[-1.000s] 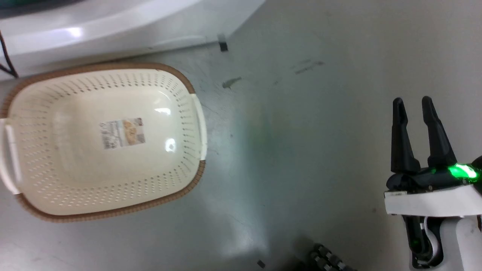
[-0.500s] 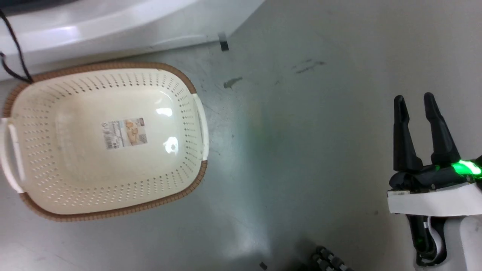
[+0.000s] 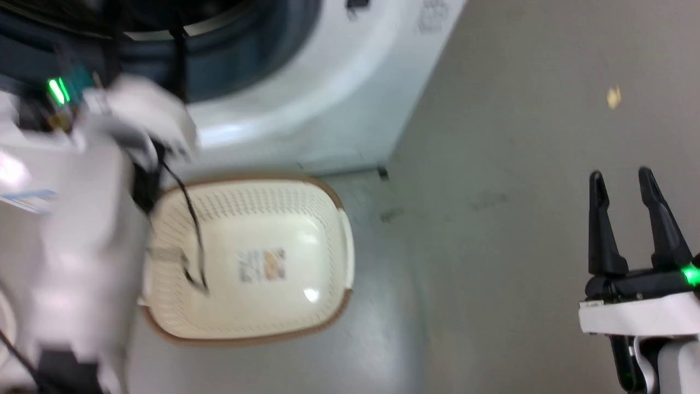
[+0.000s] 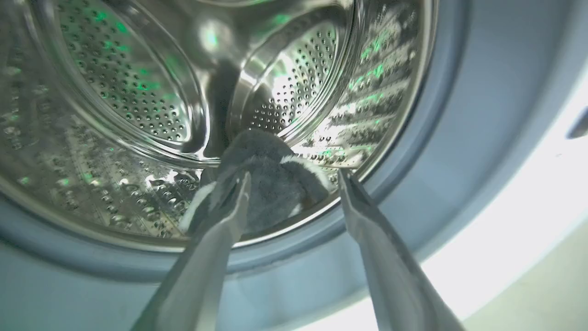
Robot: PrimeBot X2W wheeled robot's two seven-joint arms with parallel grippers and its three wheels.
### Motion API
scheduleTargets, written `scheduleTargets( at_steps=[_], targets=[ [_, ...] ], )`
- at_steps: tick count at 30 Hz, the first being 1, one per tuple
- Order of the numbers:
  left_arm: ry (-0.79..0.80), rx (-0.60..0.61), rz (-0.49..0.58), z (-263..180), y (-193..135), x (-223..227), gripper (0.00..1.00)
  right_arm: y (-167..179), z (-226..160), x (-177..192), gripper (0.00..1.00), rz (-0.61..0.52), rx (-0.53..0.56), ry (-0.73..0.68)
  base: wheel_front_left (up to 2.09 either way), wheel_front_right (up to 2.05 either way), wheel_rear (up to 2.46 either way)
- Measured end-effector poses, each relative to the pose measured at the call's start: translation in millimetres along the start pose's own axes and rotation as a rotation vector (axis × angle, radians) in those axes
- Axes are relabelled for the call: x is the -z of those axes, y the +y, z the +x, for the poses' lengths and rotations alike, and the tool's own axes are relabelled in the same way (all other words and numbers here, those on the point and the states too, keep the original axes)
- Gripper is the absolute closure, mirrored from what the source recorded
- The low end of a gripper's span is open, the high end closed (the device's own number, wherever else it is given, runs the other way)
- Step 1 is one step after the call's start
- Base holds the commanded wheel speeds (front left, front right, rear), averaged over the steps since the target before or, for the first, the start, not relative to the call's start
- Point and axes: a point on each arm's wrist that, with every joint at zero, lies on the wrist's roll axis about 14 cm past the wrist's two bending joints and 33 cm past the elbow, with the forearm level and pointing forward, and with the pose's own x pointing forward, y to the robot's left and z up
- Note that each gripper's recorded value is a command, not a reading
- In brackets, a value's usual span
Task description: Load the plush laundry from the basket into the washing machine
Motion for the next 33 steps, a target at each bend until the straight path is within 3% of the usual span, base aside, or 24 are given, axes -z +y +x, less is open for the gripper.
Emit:
scheduleTargets(
  at_steps=[7, 18, 33],
  targets=[
    [-0.082, -0.041, -0.073, -95, -16, -25, 0.00, 15, -17, -28, 0.00, 0.010, -0.050, -0.067, 0.00, 0.00, 0.00],
    [-0.155, -0.237, -0.117, -219, -6, -42, 0.00, 56, -35, -44, 0.00, 0.062, -0.173, -0.109, 0.00, 0.00, 0.00],
    [-0.100, -0.280, -0.072, -271, -27, -26, 0.00, 65, -64, -45, 0.00, 0.068, -0.214, -0.097, 0.00, 0.00, 0.00]
  ],
)
